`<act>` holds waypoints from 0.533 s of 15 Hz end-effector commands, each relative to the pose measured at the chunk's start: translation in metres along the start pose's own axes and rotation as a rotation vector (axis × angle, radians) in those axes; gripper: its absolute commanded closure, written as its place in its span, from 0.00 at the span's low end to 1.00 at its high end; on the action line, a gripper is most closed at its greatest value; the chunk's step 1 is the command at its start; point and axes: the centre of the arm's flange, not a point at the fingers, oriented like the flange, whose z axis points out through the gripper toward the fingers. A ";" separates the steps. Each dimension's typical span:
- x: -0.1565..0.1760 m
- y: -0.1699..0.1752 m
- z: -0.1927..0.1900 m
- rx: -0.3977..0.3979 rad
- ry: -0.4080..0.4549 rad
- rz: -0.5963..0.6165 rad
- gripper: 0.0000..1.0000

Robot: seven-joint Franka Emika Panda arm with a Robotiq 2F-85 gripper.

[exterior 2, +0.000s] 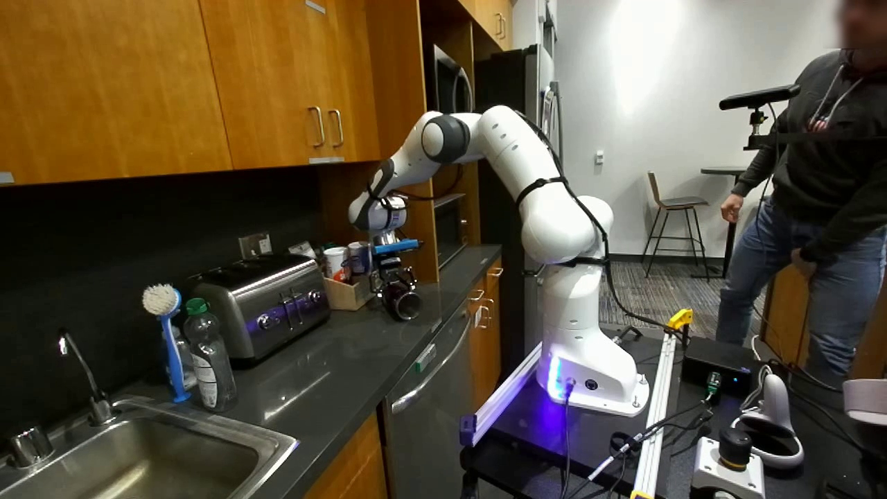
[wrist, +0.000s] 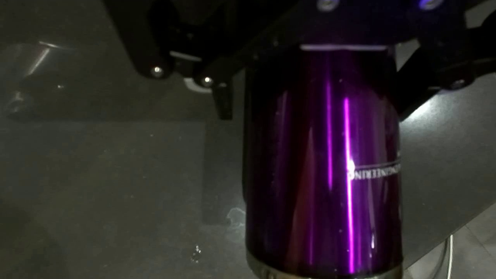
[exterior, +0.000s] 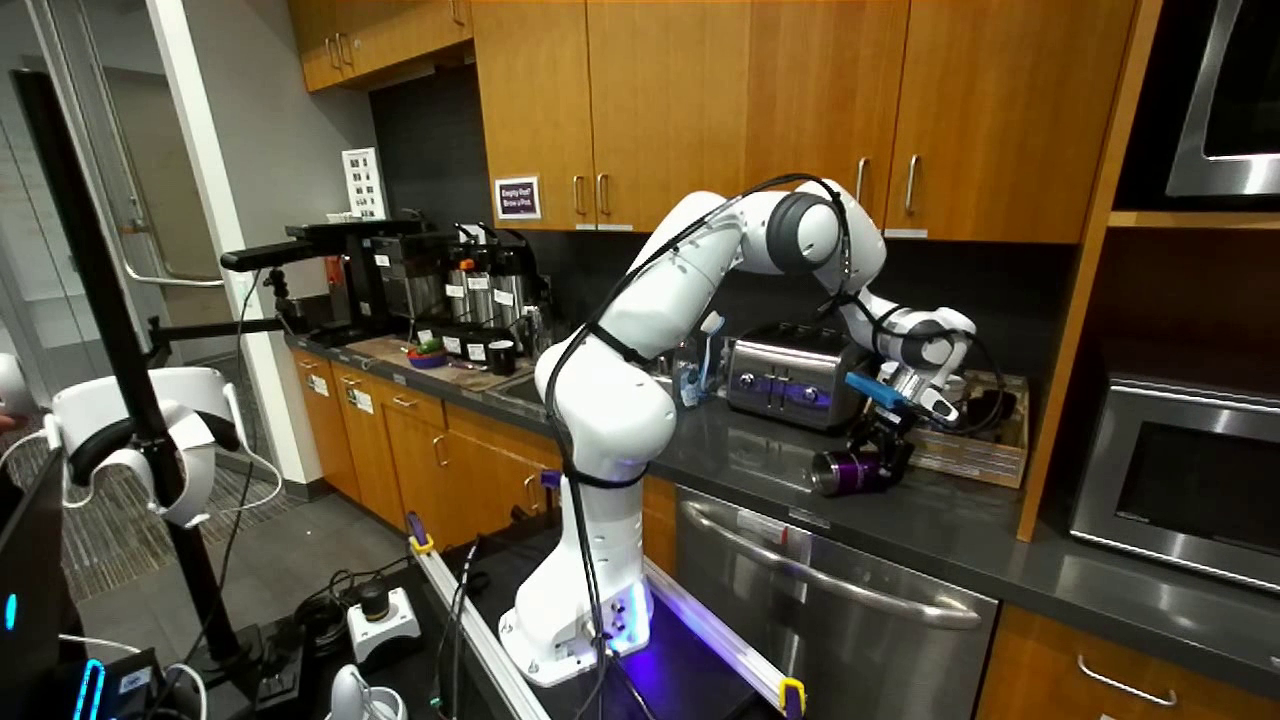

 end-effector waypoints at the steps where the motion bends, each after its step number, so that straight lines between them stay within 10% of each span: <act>1: 0.000 0.000 0.000 0.000 0.000 0.000 0.00; 8: 0.000 0.000 0.000 0.006 0.007 0.005 0.00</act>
